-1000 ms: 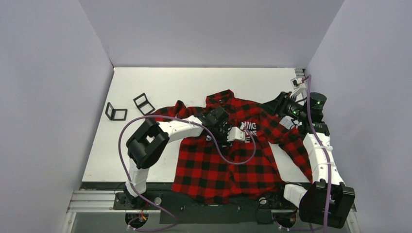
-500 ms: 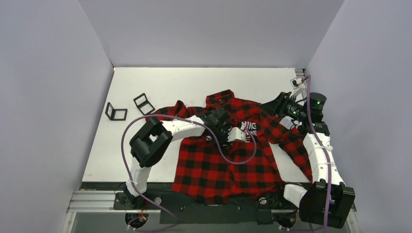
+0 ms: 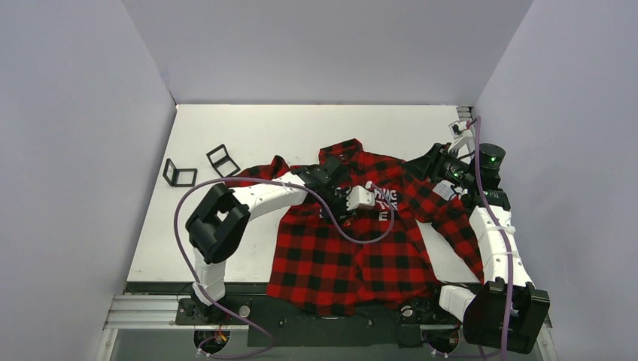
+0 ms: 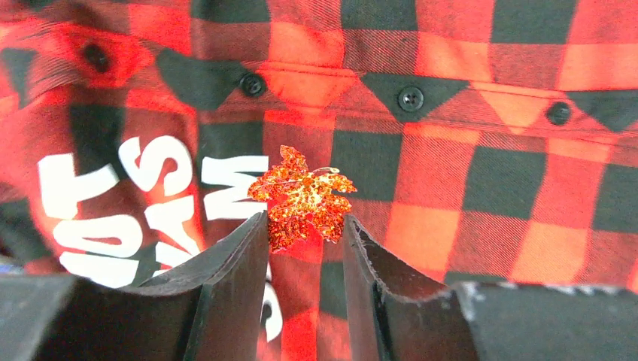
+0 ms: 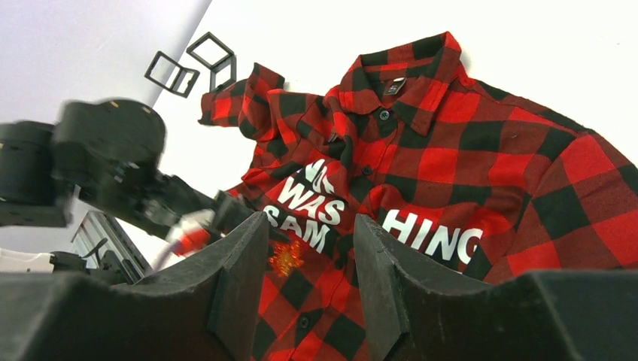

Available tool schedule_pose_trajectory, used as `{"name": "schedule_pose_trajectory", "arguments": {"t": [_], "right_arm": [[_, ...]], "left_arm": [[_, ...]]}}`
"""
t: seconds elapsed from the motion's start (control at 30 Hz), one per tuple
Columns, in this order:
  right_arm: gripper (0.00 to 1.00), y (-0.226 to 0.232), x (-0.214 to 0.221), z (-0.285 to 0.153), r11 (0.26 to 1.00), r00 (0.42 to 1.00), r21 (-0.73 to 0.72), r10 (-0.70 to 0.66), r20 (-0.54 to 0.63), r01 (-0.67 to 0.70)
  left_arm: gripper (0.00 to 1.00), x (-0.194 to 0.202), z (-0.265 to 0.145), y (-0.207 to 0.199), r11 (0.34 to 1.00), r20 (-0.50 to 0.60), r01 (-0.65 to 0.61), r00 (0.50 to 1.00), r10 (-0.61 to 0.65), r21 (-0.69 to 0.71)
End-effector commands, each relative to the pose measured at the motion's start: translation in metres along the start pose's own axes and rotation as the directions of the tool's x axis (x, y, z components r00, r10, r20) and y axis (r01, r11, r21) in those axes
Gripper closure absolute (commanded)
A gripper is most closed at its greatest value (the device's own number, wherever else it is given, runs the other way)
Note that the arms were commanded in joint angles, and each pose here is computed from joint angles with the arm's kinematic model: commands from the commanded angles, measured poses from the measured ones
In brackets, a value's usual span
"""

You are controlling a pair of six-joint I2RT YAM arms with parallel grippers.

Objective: Remove the brooch from the garment

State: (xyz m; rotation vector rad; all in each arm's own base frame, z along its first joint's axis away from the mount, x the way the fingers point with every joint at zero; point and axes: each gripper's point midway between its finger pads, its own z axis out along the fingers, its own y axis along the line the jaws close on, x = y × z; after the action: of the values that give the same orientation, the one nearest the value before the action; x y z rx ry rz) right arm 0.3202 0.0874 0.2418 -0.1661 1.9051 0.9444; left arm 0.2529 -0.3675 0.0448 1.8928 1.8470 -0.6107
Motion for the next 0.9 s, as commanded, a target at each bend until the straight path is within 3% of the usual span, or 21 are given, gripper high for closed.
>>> {"name": "schedule_pose_trajectory", "arguments": {"t": [0.0, 0.13, 0.27, 0.4, 0.43, 0.57, 0.6, 0.7, 0.87], "right_arm": [[0.58, 0.01, -0.013, -0.001, 0.997, 0.998, -0.04, -0.061, 0.024, 0.061], [0.58, 0.01, -0.013, 0.0, 0.997, 0.998, -0.042, -0.057, 0.021, 0.058], [0.58, 0.012, -0.013, 0.0, 0.997, 0.998, -0.046, -0.061, 0.021, 0.062], [0.58, 0.013, -0.012, 0.0, 0.997, 0.998, -0.047, -0.063, 0.019, 0.063], [0.58, 0.013, -0.012, 0.0, 0.997, 0.998, -0.049, -0.064, 0.018, 0.065], [0.58, 0.013, -0.011, 0.001, 0.997, 0.998, -0.05, -0.056, 0.015, 0.057], [0.58, 0.013, -0.011, 0.001, 0.997, 0.998, -0.051, -0.056, 0.015, 0.056], [0.58, 0.013, -0.011, 0.001, 0.997, 0.998, -0.051, -0.054, 0.014, 0.055], [0.58, 0.013, -0.01, 0.002, 0.997, 0.999, -0.056, -0.048, 0.007, 0.049]], "left_arm": [[0.77, -0.033, -0.07, 0.007, 0.997, 0.142, 0.073, 0.987, -0.07, -0.015], [0.77, -0.008, -0.113, 0.027, 0.973, 0.195, 0.226, 0.957, -0.214, -0.042], [0.77, 0.043, -0.173, 0.069, 0.881, 0.276, 0.458, 0.868, -0.413, -0.122], [0.77, 0.117, -0.244, 0.112, 0.671, 0.415, 0.7, 0.701, -0.581, -0.244], [0.77, 0.148, -0.268, 0.122, 0.574, 0.462, 0.771, 0.63, -0.624, -0.277], [0.77, 0.236, -0.325, 0.134, 0.278, 0.571, 0.878, 0.468, -0.675, -0.391], [0.77, 0.262, -0.336, 0.135, 0.195, 0.587, 0.881, 0.438, -0.68, -0.432], [0.78, 0.306, -0.352, 0.133, 0.04, 0.609, 0.869, 0.378, -0.697, -0.494], [0.78, 0.351, -0.347, 0.136, -0.082, 0.597, 0.827, 0.329, -0.731, -0.556]]}}
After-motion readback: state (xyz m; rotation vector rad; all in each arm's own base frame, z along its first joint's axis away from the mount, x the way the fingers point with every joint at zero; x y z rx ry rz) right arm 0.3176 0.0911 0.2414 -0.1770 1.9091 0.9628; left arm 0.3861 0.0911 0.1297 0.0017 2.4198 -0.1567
